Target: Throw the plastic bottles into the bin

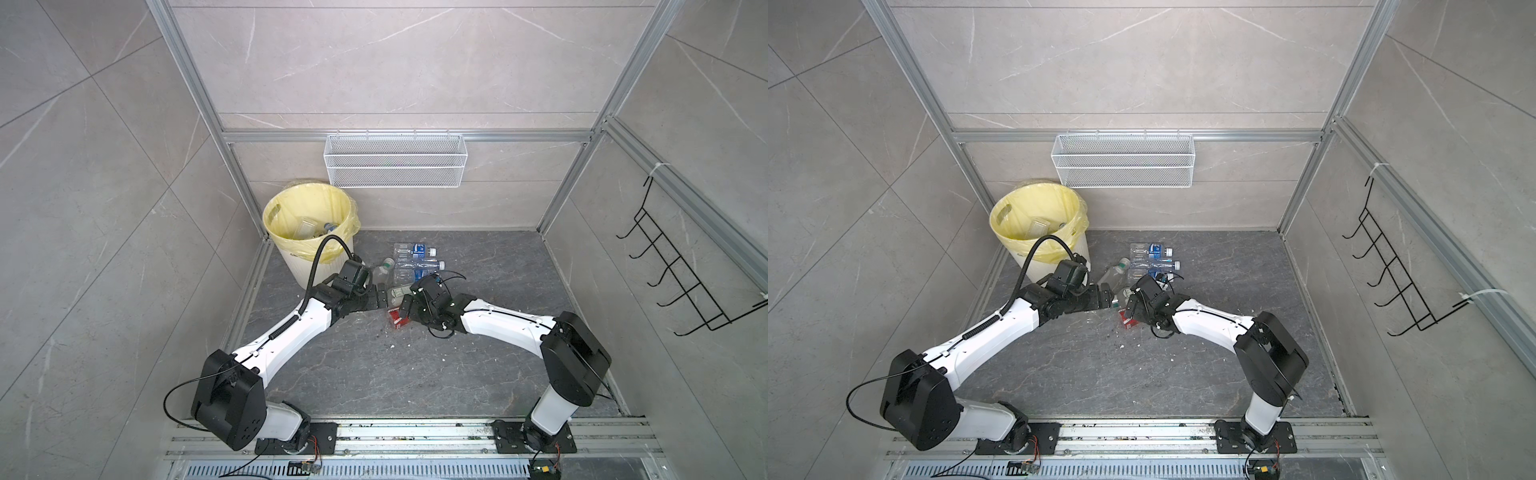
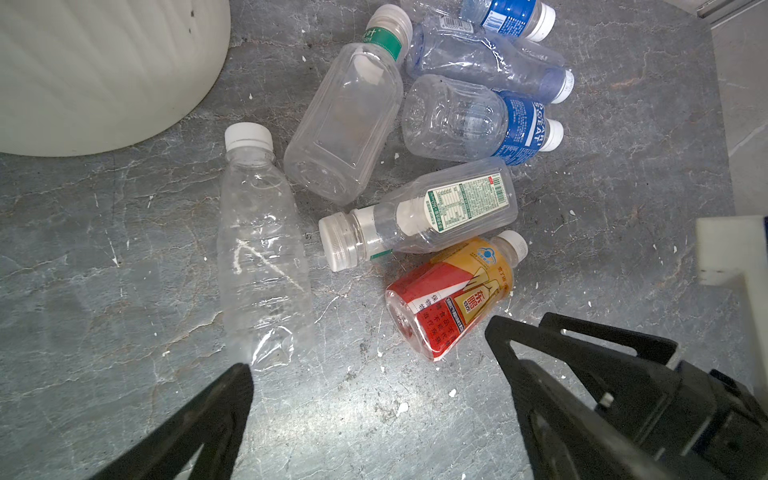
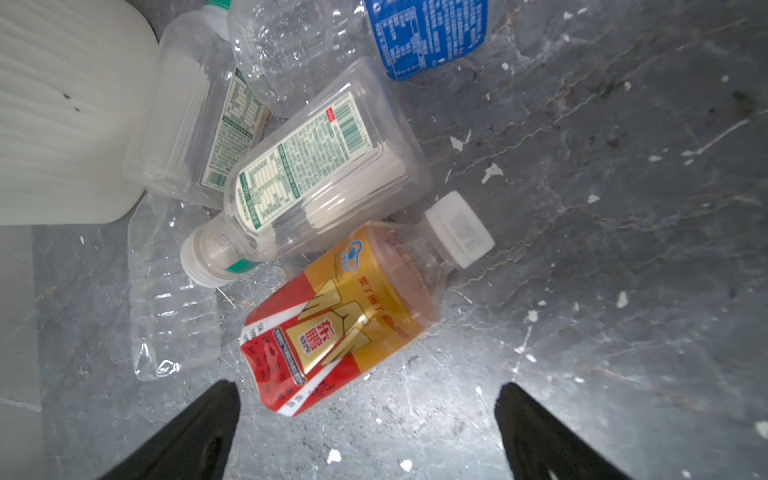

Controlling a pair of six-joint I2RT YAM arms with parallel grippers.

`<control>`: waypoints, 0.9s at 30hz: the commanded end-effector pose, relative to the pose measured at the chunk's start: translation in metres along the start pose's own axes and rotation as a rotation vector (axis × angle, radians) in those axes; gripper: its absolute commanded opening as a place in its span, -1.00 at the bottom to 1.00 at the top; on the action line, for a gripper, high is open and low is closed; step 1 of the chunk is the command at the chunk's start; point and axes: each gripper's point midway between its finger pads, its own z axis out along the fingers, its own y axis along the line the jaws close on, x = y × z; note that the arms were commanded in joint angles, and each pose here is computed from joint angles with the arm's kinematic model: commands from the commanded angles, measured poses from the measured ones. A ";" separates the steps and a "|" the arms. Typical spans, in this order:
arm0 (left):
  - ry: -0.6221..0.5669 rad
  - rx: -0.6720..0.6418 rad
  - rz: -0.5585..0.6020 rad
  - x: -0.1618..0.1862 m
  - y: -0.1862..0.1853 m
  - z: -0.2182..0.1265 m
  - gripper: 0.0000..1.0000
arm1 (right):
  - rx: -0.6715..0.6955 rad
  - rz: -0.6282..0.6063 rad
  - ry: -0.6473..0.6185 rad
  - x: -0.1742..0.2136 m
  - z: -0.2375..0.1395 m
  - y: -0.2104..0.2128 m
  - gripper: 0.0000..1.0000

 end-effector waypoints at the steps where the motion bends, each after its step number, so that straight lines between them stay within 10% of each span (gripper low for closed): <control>1: -0.036 0.035 -0.017 -0.015 -0.009 -0.011 1.00 | -0.022 0.079 0.009 0.002 0.010 0.011 0.99; 27: -0.035 0.048 -0.016 -0.015 -0.012 -0.012 1.00 | 0.051 -0.045 0.096 0.029 0.030 -0.013 0.64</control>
